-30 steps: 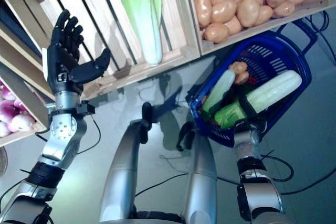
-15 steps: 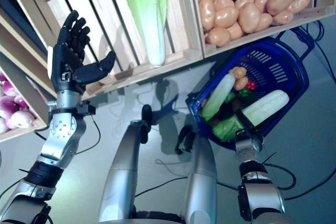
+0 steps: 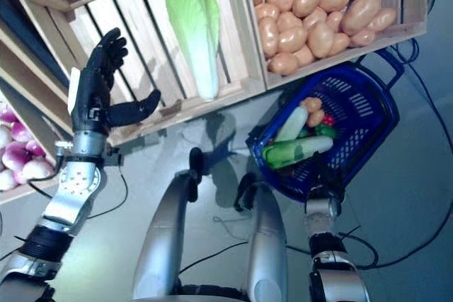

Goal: Put vegetables into the basket

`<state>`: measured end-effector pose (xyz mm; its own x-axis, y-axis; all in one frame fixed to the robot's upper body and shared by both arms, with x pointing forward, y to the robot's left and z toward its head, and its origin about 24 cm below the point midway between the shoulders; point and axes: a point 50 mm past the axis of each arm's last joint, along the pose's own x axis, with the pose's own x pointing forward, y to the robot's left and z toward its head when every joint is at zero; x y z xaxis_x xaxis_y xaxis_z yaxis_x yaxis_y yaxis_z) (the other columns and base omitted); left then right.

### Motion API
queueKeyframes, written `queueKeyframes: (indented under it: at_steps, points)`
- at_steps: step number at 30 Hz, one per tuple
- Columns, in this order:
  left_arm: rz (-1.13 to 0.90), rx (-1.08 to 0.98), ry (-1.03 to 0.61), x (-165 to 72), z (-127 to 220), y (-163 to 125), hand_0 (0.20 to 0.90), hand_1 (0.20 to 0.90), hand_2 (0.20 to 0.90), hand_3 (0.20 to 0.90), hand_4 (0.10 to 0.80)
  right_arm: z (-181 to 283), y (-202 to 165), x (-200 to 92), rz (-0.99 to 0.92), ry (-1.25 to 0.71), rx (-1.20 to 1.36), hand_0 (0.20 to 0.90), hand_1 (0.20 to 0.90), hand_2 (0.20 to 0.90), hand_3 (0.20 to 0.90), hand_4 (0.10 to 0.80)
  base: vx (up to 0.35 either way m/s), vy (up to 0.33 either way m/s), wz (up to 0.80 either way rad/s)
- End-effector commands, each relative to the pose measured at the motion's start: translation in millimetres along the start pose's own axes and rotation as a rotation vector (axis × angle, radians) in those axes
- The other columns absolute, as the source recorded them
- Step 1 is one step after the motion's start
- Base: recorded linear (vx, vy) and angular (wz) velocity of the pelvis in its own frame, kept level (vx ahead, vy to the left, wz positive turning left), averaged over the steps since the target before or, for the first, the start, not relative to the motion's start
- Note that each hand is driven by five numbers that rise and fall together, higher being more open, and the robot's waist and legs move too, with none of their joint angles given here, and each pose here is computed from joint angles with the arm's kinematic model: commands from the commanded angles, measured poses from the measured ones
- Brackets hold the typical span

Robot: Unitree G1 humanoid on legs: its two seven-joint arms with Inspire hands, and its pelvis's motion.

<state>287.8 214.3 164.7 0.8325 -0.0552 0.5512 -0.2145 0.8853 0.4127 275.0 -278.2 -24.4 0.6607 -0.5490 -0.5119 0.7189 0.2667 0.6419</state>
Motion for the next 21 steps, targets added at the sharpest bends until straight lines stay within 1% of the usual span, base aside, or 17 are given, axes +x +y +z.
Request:
queueKeyframes:
  at_steps: [1,2,5,6,8,10,11,12,17,21]
  points:
    - [0.131,0.235,-0.313,22.8,53.1,30.6,0.9,0.9,0.9,0.9,0.8,32.4,-1.4,-0.5,0.094,-0.116,0.016,0.9,0.9,0.9,0.9,0.8,0.001,0.12,-0.11]
    - [0.137,0.257,-0.314,23.5,53.2,32.6,0.9,0.9,0.9,0.9,0.8,31.8,-2.6,-0.9,0.098,-0.113,0.013,0.9,0.9,0.9,0.9,0.8,0.006,0.112,-0.15]
    - [0.178,0.557,-0.319,33.3,52.6,56.0,0.9,0.9,0.9,0.9,0.8,14.0,-23.1,-8.1,0.121,-0.041,-0.062,0.9,0.9,0.9,0.9,0.8,0.008,0.121,-0.13]
    - [0.181,0.567,-0.32,33.5,52.6,56.9,0.9,0.9,0.9,0.9,0.8,12.7,-24.0,-8.8,0.121,-0.036,-0.069,0.9,0.9,0.9,0.9,0.8,0.005,0.104,-0.04]
    - [0.18,0.791,-0.336,37.6,52.6,71.6,0.9,0.9,0.9,0.9,0.8,-1.1,-32.7,-15.0,0.143,0.027,-0.174,0.9,0.9,0.9,0.9,0.8,0.01,0.116,-0.05]
    - [0.167,0.996,-0.394,40.1,55.0,76.8,0.9,0.9,0.9,0.9,0.8,-8.7,-39.8,-17.9,0.152,0.083,-0.214,0.9,0.9,0.9,0.9,0.8,0.006,0.104,-0.2]
    - [0.149,1.131,-0.423,43.7,57.7,79.9,0.9,0.9,0.9,0.9,0.8,-11.2,-43.5,-18.8,0.157,0.108,-0.237,0.9,0.9,0.9,0.9,0.8,0.004,0.109,-0.21]
    - [0.132,1.224,-0.437,47.7,60.0,82.8,0.9,0.9,0.9,0.9,0.8,-12.7,-48.2,-19.1,0.156,0.129,-0.249,0.9,0.9,0.9,0.9,0.8,0.009,0.103,-0.12]
    - [0.047,1.417,-0.427,61.6,68.5,89.4,0.9,0.9,0.9,0.9,0.8,-14.5,-60.2,-19.4,0.198,0.169,-0.319,0.9,0.9,0.9,0.9,0.8,0.007,0.097,-0.07]
    - [-0.026,1.452,-0.375,69.4,61.5,89.7,0.9,0.9,0.9,0.9,0.8,-12.3,-58.2,-18.4,0.222,0.157,-0.358,0.9,0.9,0.9,0.9,0.8,-0.002,0.044,-0.03]
